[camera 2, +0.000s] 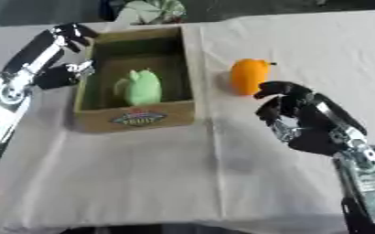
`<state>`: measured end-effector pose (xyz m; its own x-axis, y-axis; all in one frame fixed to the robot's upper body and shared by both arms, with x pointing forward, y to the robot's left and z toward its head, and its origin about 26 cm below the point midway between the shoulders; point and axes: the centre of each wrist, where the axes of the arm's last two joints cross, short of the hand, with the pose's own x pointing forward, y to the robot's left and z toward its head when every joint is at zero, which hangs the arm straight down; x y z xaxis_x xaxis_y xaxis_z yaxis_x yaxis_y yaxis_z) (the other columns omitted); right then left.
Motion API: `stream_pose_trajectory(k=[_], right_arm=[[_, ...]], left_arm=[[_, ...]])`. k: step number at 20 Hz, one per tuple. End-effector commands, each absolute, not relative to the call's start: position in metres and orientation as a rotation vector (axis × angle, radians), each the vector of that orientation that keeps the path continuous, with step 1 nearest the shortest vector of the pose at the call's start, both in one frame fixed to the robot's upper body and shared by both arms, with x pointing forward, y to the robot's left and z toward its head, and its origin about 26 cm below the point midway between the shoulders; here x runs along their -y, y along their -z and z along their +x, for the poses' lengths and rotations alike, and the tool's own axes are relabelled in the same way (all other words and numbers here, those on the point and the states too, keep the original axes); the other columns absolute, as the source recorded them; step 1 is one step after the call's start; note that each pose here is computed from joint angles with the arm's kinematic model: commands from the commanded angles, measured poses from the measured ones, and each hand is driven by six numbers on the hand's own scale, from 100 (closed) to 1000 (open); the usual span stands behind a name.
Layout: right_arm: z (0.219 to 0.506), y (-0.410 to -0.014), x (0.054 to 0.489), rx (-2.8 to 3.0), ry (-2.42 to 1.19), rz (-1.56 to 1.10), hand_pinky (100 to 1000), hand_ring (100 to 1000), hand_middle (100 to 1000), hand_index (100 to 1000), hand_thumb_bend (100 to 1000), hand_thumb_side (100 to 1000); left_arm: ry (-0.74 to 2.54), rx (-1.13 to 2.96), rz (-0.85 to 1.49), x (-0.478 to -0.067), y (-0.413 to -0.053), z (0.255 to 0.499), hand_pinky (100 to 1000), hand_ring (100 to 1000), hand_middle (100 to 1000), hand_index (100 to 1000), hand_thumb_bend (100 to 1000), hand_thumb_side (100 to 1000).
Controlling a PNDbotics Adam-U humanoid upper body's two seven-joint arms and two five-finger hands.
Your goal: Pick up objects on the table and place them in the box.
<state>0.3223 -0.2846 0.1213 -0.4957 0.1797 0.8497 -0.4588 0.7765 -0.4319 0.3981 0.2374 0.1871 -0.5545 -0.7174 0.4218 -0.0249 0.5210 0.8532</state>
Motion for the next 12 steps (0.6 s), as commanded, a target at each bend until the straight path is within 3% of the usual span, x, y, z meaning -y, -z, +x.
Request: stream_pose_trajectory(k=[1, 12], right_arm=[[0.327, -0.142, 0.295, 1.992, -0.843, 0.163, 639, 646, 735, 859, 100, 196], [0.356, -0.202, 0.340, 2.076, -1.130, -0.108, 660, 693, 773, 870, 100, 129]], left_arm=[[0.946, 2.044, 0.568, -0.250, -0.211, 0.383, 627, 651, 654, 769, 233, 803], [0.459, 2.143, 0.281, -0.281, -0.201, 0.317, 575, 596, 596, 732, 157, 809]])
